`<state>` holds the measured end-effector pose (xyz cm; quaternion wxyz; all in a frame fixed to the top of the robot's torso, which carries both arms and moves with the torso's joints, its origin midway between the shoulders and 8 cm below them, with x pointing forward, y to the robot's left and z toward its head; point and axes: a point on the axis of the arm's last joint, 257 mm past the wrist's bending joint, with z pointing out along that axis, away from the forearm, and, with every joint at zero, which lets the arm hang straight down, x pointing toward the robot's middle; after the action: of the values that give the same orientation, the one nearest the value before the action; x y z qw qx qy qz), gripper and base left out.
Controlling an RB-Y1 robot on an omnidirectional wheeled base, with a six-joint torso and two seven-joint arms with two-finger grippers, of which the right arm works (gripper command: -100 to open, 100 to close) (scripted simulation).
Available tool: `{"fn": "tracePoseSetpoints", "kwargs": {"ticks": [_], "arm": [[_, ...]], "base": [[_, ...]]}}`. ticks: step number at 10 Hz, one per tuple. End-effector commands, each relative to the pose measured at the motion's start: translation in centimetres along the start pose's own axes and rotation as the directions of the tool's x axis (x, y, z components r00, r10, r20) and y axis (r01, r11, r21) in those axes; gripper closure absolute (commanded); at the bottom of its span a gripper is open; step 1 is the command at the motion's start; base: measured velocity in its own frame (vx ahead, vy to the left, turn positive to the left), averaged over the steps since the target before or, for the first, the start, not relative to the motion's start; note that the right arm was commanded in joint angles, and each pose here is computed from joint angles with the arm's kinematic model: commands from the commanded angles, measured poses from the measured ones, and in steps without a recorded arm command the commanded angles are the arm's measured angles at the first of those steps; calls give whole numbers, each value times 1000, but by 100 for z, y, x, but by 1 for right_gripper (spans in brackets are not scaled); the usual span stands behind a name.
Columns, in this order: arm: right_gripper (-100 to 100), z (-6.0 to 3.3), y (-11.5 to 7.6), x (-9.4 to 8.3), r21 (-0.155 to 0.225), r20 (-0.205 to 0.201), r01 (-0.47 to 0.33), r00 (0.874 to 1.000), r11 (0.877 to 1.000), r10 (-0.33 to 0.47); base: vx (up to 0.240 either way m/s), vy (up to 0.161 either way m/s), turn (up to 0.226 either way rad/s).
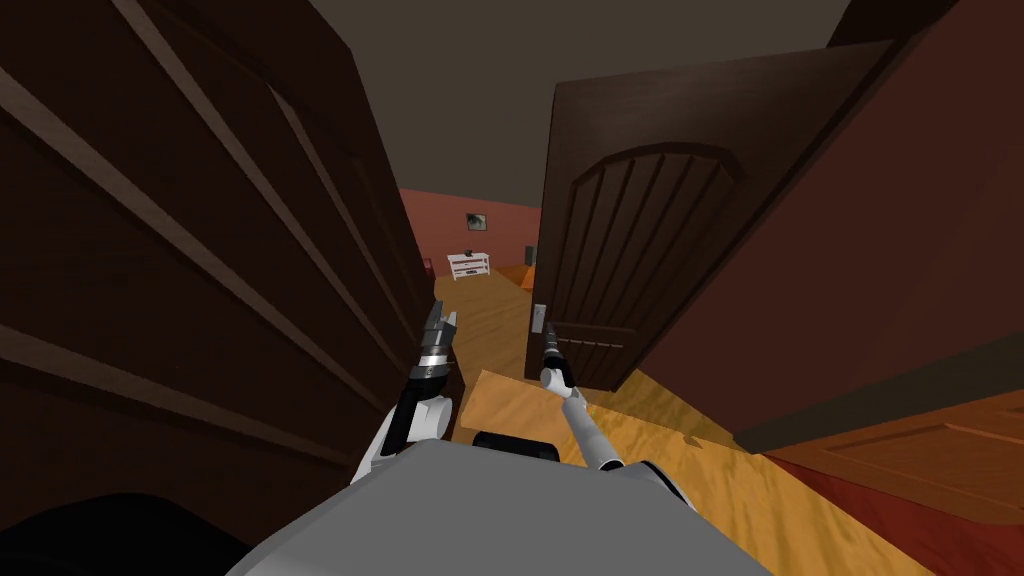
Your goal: Push the door open
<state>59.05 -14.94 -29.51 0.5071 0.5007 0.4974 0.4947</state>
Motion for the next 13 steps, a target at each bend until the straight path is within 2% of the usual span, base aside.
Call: {"fn": "tracePoseSetpoints", "kwargs": {"ticks": [1,2,5,8,10,11,12,13], "arm": [[-100,0,0,0,0,0,0,1000,1000,0],[-100,24,-2,-187,-4,14,35,999,999,-34],[-100,42,2,-332,-7,27,59,998,998,-59],[-100,33,-5,-254,-6,27,44,999,999,-44],[-100,7,-11,-52,-2,18,8,1000,1000,-8],[-100,13,4,-112,-4,21,18,1000,1000,-18],[100,13,4,-112,-4,21,18,1000,1000,-18],[100,13,4,-112,-4,21,18,1000,1000,-18]], "base": [[-60,34,0],[87,-45,-3],[201,-60,16],[216,49,20],[164,57,29],[71,25,5],[-10,0,-5],[-28,-9,11]]}}
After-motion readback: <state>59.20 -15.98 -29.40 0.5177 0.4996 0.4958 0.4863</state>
